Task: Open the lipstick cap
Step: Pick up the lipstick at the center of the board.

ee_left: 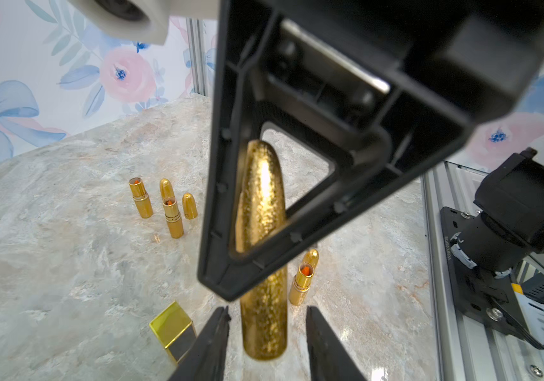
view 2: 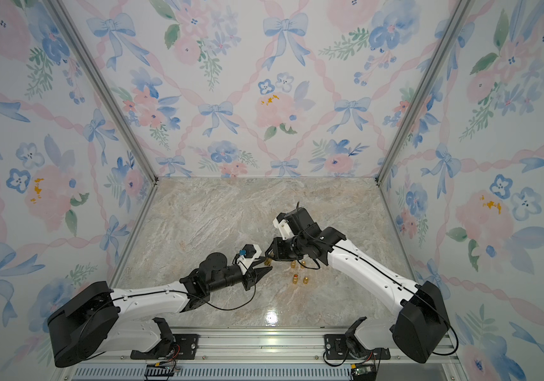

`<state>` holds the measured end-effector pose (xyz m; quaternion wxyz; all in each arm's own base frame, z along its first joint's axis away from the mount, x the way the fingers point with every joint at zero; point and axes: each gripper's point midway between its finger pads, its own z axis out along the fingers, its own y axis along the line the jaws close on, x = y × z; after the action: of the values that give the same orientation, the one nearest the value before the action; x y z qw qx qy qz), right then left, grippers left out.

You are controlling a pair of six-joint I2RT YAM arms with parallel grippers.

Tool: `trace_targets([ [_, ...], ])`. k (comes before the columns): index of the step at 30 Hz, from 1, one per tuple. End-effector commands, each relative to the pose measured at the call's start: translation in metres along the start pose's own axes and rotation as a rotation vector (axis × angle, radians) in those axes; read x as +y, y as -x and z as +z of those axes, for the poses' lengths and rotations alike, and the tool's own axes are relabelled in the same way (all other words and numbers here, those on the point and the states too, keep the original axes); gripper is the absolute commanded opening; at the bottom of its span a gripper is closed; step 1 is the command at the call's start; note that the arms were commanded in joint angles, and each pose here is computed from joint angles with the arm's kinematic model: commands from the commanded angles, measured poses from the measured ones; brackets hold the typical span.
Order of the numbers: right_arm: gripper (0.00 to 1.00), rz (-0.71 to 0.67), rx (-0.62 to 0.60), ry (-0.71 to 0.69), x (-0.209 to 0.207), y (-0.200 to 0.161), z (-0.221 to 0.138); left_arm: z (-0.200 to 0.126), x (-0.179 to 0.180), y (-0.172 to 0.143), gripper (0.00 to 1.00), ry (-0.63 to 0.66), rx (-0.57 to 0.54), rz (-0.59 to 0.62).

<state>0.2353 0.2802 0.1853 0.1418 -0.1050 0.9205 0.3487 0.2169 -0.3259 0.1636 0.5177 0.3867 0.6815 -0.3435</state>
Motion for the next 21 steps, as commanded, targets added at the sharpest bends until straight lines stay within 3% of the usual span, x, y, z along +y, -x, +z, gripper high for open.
trace_targets([
  [1, 0.24, 0.005, -0.012, 0.036, 0.005, 0.0, -0.002, 0.005, -0.005, 0.014, 0.37, -0.023, -0.042, 0.012],
  [15, 0.26, 0.012, -0.038, 0.031, 0.006, 0.002, -0.009, 0.004, -0.001, 0.012, 0.0, 0.0, -0.04, 0.004],
  [21, 0.39, -0.037, -0.08, -0.009, 0.005, 0.007, -0.023, 0.0, 0.001, 0.004, 0.0, 0.02, -0.027, -0.002],
])
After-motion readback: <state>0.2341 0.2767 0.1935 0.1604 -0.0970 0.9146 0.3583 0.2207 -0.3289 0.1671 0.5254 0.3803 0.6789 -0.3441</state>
